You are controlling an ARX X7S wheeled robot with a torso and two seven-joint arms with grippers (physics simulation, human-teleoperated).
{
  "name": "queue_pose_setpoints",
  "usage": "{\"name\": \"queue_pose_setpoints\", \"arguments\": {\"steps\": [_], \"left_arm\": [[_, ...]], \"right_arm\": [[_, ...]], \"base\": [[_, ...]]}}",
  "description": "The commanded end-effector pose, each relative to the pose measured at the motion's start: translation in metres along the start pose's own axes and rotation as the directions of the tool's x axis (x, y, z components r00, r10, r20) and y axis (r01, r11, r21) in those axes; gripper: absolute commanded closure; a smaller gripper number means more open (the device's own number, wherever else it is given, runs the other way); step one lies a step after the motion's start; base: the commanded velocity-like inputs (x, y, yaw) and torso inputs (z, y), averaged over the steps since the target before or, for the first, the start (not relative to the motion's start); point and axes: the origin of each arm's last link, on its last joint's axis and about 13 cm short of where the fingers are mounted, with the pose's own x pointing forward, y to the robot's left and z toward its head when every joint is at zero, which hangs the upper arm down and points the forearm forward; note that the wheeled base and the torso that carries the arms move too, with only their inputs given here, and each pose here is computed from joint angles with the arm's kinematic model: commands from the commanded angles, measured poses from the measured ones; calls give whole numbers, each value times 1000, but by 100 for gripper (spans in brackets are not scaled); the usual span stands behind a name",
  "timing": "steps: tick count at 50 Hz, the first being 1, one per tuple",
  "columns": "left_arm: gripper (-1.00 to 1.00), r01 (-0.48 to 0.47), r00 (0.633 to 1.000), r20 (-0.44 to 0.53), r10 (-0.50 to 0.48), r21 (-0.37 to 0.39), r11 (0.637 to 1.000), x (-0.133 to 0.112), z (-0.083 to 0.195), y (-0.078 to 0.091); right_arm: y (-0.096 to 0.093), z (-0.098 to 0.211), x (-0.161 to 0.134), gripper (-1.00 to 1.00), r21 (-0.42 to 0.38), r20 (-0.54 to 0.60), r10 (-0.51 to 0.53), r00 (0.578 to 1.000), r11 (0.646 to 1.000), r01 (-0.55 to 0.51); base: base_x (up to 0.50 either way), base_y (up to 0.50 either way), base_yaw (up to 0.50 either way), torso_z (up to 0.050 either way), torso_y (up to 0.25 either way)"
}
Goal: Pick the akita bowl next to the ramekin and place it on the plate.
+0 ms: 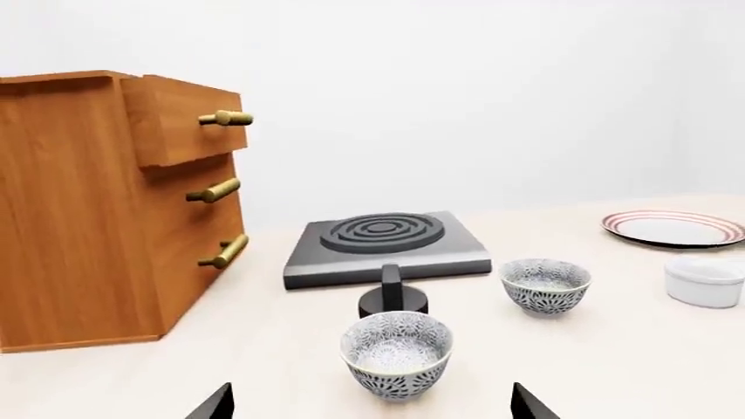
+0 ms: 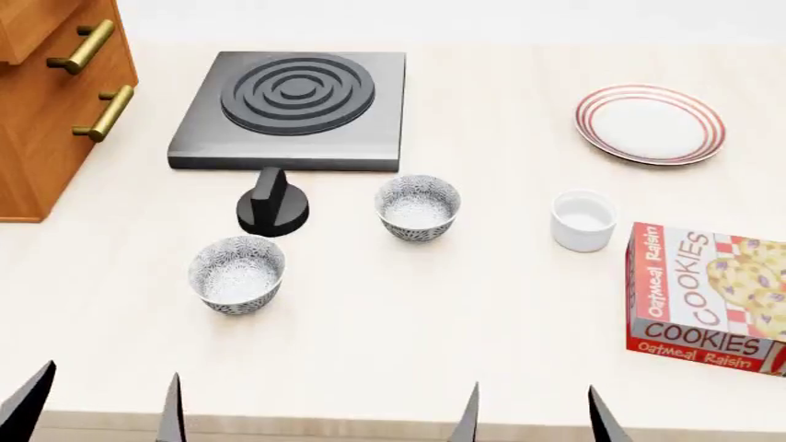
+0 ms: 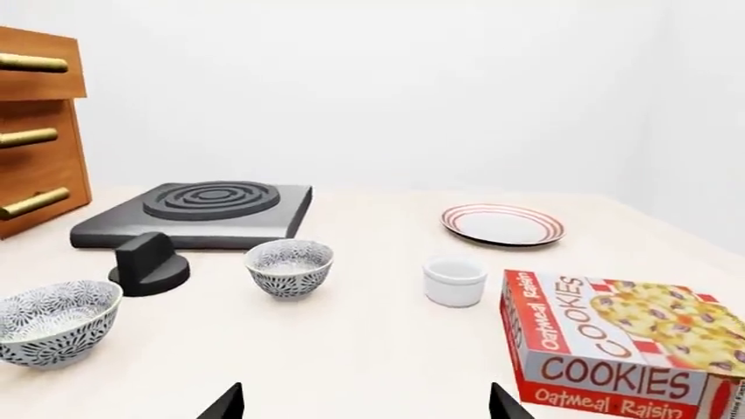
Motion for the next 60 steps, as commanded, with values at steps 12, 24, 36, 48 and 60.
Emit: {"name": "queue_pose_setpoints", "arguments": {"steps": [12,24,36,48,60], "left_arm": [[-100,14,1000,11,-14,27,1000,0,43,7],[-100,19,999,34,-20,30,999,-1,61,9],[-100,6,999,49,-7,22,1000,-6,79,12],[-100,31,999,43,-31,13,999,-12,87,12],[-100,26,998,64,-27,13,1000,-16,95,14]], "right_arm": [[-7,45,-11,-100,-50,43,5,999,999,-3],[-5,65,-12,-100,-52,70,15,997,999,-11],[-5,85,-20,-100,-47,105,2,994,999,3],[-7,96,-27,-100,-47,122,16,992,999,-11],[-7,100,-29,-100,-59,142,15,990,998,-7]], "base": [[0,0,0,0,0],[0,0,0,0,0],[0,0,0,0,0],[0,0,0,0,0],[0,0,0,0,0]]}}
